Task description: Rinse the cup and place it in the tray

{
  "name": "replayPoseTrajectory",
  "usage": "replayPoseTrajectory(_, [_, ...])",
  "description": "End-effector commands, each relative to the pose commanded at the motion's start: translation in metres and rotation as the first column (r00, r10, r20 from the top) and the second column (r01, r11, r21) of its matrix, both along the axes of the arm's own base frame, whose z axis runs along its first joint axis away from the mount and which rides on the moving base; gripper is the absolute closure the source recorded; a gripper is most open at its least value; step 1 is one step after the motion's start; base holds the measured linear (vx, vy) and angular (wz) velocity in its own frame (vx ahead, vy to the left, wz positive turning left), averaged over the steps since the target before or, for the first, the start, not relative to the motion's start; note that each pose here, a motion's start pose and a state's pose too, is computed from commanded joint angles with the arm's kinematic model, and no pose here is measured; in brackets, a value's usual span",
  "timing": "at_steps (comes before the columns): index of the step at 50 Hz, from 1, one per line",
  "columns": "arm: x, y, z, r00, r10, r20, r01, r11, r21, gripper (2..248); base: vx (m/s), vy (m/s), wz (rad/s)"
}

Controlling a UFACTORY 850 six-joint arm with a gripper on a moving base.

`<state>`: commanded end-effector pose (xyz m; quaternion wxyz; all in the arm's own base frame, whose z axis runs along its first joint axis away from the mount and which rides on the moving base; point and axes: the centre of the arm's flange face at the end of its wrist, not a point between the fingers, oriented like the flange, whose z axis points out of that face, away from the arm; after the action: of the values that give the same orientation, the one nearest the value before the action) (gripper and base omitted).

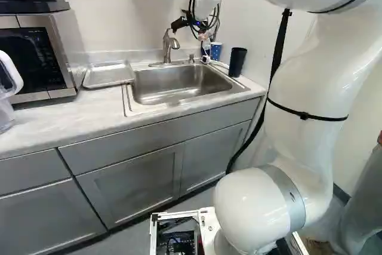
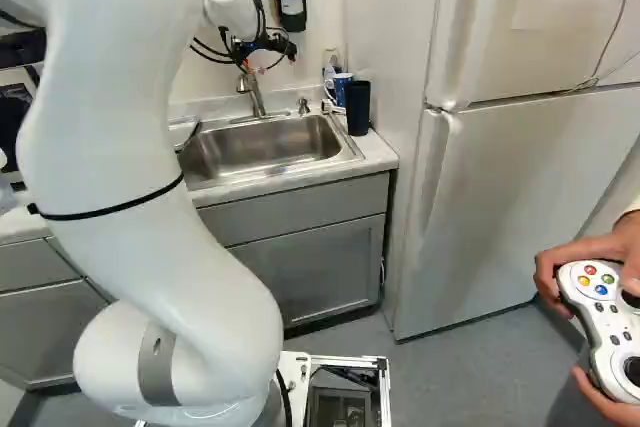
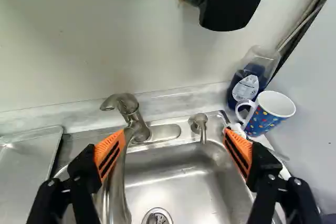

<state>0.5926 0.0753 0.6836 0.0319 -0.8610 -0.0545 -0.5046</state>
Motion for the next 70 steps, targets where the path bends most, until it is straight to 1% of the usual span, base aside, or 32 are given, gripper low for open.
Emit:
replayPoseTrajectory(1, [0.008,0.004,0.0,1.0,0.005,0.002,-0.005,1.0,0.0,3,0.0,0.0,0.0])
replayPoseTrajectory(32, [0.054,0.031,-0.004,0.999,0.036,0.019,-0.037,0.999,0.002,3,-0.002,0.0,0.001])
replayPoseTrajectory(49, [0.058,0.036,-0.005,0.999,0.043,0.021,-0.043,0.999,0.003,3,0.0,0.0,0.0])
replayPoseTrajectory(64, [0.081,0.037,-0.007,0.999,0.038,0.034,-0.039,0.999,0.004,3,0.0,0.0,0.0])
replayPoseTrajectory(70, [0.092,0.037,-0.007,0.998,0.036,0.06,-0.037,0.999,0.008,3,0.0,0.0,0.0])
